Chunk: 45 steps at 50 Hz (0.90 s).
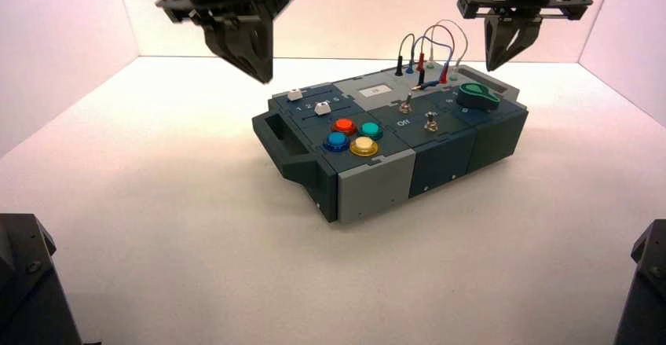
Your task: Move the box to the right.
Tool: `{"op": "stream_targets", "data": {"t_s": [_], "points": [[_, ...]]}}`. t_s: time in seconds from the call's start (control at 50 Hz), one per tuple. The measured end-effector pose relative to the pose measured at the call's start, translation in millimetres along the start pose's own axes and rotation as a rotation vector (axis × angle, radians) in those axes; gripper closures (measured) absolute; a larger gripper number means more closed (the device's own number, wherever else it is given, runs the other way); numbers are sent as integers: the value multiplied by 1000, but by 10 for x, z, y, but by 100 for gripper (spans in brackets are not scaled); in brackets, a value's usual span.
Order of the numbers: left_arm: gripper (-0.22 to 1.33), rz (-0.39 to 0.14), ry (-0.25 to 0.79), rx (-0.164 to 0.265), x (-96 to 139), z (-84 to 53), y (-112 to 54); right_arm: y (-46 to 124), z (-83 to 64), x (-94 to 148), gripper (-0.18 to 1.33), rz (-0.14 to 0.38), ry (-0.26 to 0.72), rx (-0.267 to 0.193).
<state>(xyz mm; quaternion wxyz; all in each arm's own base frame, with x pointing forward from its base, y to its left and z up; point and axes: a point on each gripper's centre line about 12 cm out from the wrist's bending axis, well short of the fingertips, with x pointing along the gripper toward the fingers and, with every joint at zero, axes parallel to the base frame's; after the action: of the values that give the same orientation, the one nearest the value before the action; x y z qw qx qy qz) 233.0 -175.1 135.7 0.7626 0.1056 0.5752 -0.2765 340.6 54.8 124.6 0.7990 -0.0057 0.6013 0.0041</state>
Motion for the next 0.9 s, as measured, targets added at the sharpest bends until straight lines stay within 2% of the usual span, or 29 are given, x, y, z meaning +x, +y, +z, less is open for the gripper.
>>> {"op": "stream_targets", "data": {"t_s": [0.36,0.56,0.8,0.9], "points": [[127,1,105,-14,290,-34,36,-53,41,219,127,-15,45,3],[127,1,123,-15,362,-3,40,-64,112,325,127,-28,52,-13],[127,-2,141,-9,410,39,22,-168,189,422,128,-39,59,10],[127,-3,151,-9,446,40,22,-160,198,464,128,-39,66,3]]}}
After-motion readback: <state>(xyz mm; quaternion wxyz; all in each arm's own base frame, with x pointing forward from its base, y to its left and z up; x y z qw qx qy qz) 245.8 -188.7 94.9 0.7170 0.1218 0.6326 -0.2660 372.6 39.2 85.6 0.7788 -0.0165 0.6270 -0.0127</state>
